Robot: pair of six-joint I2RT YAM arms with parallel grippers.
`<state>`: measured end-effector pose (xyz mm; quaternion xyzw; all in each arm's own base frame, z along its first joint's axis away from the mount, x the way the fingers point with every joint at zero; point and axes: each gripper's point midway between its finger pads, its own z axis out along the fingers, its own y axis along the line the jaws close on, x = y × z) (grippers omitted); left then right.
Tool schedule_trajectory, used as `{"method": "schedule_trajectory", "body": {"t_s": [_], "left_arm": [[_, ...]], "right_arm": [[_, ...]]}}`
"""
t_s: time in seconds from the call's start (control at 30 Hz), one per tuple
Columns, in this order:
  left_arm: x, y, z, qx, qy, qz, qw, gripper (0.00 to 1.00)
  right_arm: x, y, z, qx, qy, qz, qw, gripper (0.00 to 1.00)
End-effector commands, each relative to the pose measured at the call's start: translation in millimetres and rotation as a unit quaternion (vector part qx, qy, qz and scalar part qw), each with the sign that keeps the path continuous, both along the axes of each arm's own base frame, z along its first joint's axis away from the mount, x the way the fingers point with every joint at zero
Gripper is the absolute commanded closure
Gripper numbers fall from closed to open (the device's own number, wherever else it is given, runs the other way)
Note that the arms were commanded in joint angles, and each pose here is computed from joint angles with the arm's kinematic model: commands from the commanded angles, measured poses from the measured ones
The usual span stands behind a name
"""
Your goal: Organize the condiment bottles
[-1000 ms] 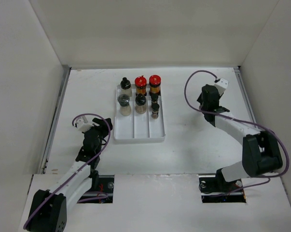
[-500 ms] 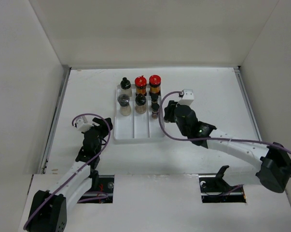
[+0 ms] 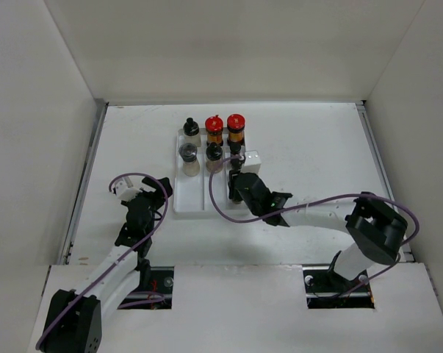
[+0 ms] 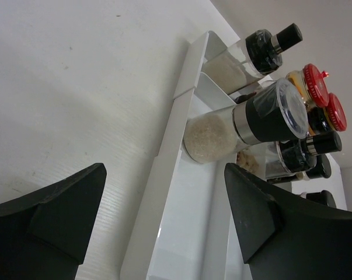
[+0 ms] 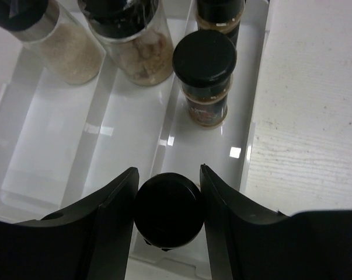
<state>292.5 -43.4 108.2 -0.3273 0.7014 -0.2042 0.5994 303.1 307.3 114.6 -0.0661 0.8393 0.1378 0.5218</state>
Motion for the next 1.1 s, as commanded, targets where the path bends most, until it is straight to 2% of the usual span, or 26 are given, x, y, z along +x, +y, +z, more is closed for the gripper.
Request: {"method": "schedule_trajectory", "body": {"t_s": [0.0, 0.07, 0.1, 0.13, 0.3, 0.47, 0.67, 0.8, 0.93, 1.07], "left_arm": [[6.0, 1.5, 16.1, 0.007, -0.023, 0.006, 1.0, 0.15], [6.1, 2.8, 17.2, 0.009, -0.025, 0.01, 1.0, 0.07], [6.4, 3.6, 17.5, 0.01, -0.025, 0.013, 1.0, 0.01], [6.5, 3.7, 16.2, 0.011, -0.022, 0.013, 1.0, 0.0], [4.7, 6.6, 19.6, 0.019, -0.027, 0.018, 0.999, 0.0], [0.8, 11.2, 19.7, 0.018, -0.024, 0.028, 0.999, 0.0], [0.7, 15.1, 15.6, 0.014, -0.013, 0.037, 0.999, 0.0], [3.3, 12.0, 6.9, 0.011, 0.017, 0.033, 0.999, 0.0], [5.8, 9.0, 4.4, 0.015, 0.04, 0.028, 0.999, 0.0], [4.1, 7.2, 0.3, 0.021, 0.061, 0.026, 0.998, 0.0]], "right_arm": [[12.3, 15.9, 23.6, 0.043, -0.037, -0.003, 0.998, 0.6], [11.4, 14.8, 21.7, 0.039, -0.038, -0.006, 0.998, 0.53], [9.6, 14.6, 22.5, 0.04, -0.039, -0.006, 0.998, 0.46], [9.0, 13.7, 23.9, 0.041, -0.041, -0.008, 0.998, 0.39], [6.3, 3.9, 49.0, 0.059, -0.061, -0.015, 0.996, 0.22], [0.4, -13.3, 84.3, 0.084, -0.09, -0.021, 0.992, 0.0], [14.5, -100.7, 109.6, 0.097, -0.131, -0.144, 0.976, 0.0], [19.9, -160.2, 86.9, 0.107, -0.107, -0.227, 0.962, 0.0], [16.7, -176.5, 50.3, 0.103, -0.063, -0.234, 0.965, 0.0], [14.1, -192.8, 32.8, 0.091, -0.049, -0.254, 0.962, 0.0]]}}
